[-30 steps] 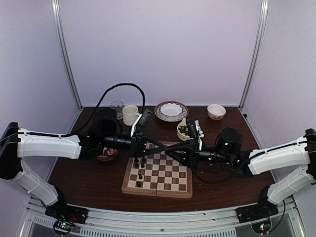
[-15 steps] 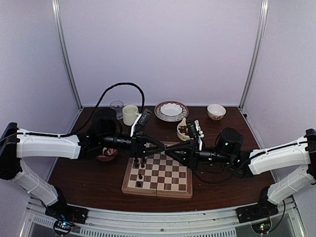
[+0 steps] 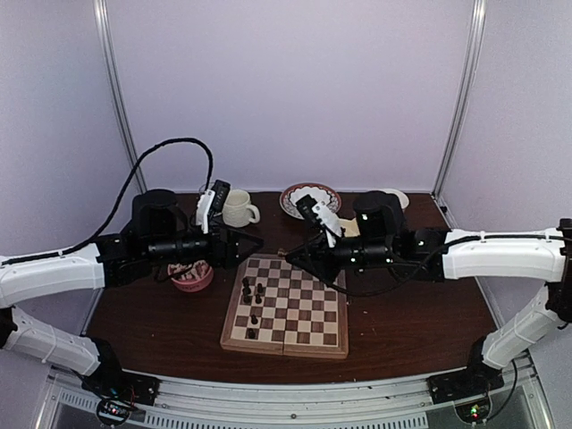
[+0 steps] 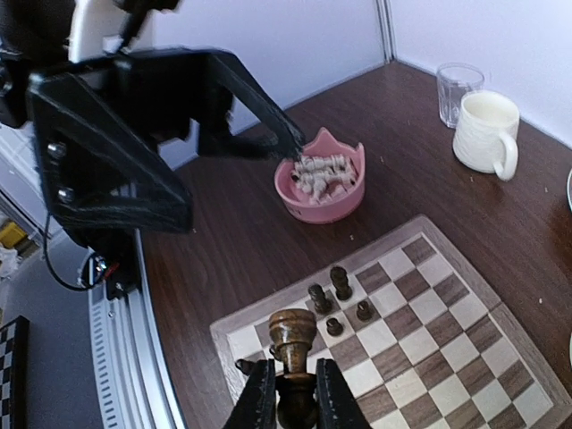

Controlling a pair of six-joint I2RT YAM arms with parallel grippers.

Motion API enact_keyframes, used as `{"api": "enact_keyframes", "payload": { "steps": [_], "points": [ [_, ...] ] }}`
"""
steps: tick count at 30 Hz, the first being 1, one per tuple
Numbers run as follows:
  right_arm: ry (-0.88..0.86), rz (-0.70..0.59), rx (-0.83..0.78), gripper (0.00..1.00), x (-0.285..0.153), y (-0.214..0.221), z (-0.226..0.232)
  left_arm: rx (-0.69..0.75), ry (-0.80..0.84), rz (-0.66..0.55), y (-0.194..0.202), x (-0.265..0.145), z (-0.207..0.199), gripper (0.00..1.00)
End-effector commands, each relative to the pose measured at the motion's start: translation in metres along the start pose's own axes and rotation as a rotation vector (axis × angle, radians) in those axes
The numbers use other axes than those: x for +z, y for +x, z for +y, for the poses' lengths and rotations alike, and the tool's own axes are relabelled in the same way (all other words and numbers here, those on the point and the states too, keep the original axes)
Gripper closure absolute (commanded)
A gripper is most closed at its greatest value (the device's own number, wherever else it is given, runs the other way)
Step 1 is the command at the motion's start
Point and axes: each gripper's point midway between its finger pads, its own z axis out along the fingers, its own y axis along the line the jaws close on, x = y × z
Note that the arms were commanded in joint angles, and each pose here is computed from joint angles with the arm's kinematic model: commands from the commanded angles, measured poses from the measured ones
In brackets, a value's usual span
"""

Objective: Set up the chess pieces on the board
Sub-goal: Pass from the left arm to the right, then place the bishop on the chessboard.

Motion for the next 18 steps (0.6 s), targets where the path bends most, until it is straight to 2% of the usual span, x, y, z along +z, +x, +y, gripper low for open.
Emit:
{"api": "enact_keyframes", "payload": {
  "steps": [1, 5, 10, 13, 18],
  "points": [
    [0.133, 0.384, -0.034, 1.00, 0.007, 0.061, -0.028, 0.048, -0.322, -0.041, 0.000, -0.020, 0.055, 0.21],
    [0.130, 0.606, -0.074, 1.00, 0.007, 0.091, -0.027, 0.099, -0.437, -0.088, -0.001, -0.038, 0.073, 0.22],
    [0.236, 0.803, -0.193, 1.00, 0.002, 0.120, -0.040, 0.136, -0.460, -0.136, -0.005, -0.048, 0.075, 0.22],
    [0.288, 0.905, -0.230, 1.00, 0.000, 0.137, -0.048, 0.141, -0.465, -0.138, -0.005, -0.048, 0.076, 0.22],
    [0.290, 0.971, -0.243, 1.00, 0.005, 0.151, -0.049, 0.143, -0.467, -0.120, -0.003, -0.044, 0.078, 0.23]
  ]
}}
